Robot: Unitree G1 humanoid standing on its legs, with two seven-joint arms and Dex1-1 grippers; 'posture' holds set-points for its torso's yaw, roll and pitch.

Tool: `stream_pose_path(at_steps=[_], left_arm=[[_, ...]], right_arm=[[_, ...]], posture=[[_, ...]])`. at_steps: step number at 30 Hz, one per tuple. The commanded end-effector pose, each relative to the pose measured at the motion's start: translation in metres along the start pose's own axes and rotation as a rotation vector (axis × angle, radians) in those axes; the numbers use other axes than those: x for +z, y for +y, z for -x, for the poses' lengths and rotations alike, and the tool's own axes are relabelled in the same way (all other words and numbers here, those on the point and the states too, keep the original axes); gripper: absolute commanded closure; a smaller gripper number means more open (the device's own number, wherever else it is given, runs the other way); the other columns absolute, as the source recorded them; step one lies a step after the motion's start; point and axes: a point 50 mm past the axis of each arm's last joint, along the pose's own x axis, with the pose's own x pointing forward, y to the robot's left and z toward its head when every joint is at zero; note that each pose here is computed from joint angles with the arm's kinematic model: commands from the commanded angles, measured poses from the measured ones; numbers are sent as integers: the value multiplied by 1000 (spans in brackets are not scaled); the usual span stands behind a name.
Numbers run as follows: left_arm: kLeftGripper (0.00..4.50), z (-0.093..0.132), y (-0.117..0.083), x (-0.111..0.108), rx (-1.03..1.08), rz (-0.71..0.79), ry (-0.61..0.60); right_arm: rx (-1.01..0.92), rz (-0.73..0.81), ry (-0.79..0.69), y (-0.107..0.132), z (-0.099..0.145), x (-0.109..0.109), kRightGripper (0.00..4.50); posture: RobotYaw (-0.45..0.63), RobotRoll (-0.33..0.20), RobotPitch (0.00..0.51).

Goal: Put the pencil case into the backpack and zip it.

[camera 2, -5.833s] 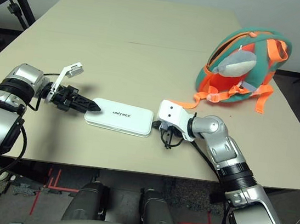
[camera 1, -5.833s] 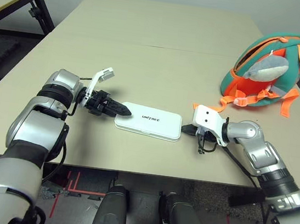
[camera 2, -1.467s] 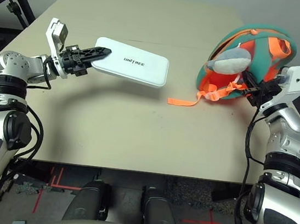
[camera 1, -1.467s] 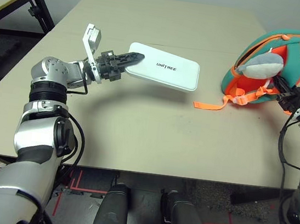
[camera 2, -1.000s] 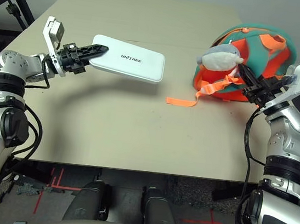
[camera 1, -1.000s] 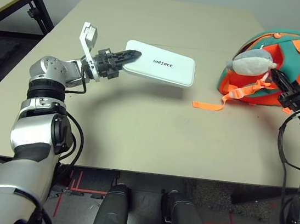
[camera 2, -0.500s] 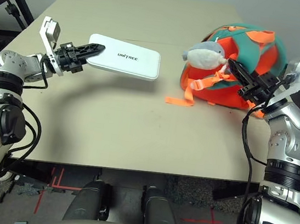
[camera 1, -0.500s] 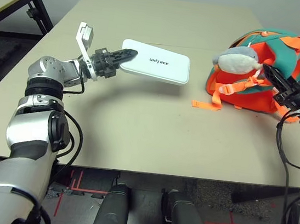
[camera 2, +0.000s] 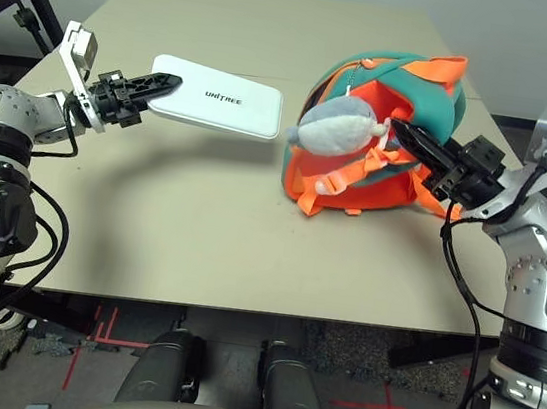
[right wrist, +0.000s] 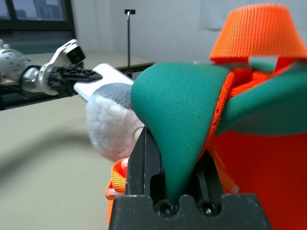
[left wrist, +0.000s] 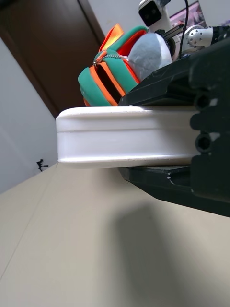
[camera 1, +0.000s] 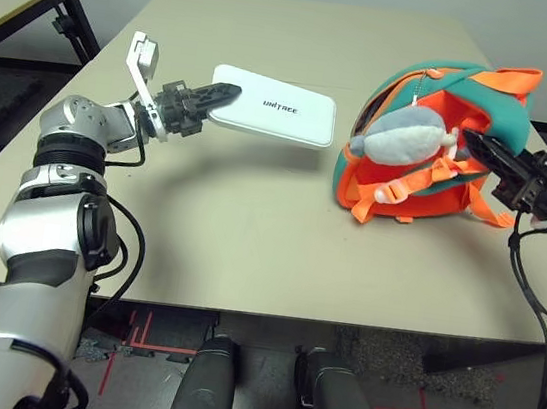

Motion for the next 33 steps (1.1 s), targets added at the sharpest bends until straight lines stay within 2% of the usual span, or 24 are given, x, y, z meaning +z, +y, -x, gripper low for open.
stream_pose_path(at_steps=[1, 10, 16, 28, 33], left_arm=[[3069, 0, -17, 15, -49, -75, 10], [3100, 4, -53, 38, -128, -329, 94], [3100, -7, -84, 43, -246, -474, 149], [3100, -37, -110, 33, -301, -684, 241], [3100, -47, -116, 33, -337, -745, 216]], right_arm=[[54, 20, -47, 11, 5, 15, 4436], [29, -19, 2, 12, 10, 2, 4436], [25, -28, 11, 11, 10, -2, 4436], [25, -34, 11, 13, 10, -4, 4436], [18, -34, 7, 15, 11, -4, 4436]], posture=[[46, 0, 27], [46, 0, 33], [56, 0, 33], [40, 0, 35], [35, 0, 32]])
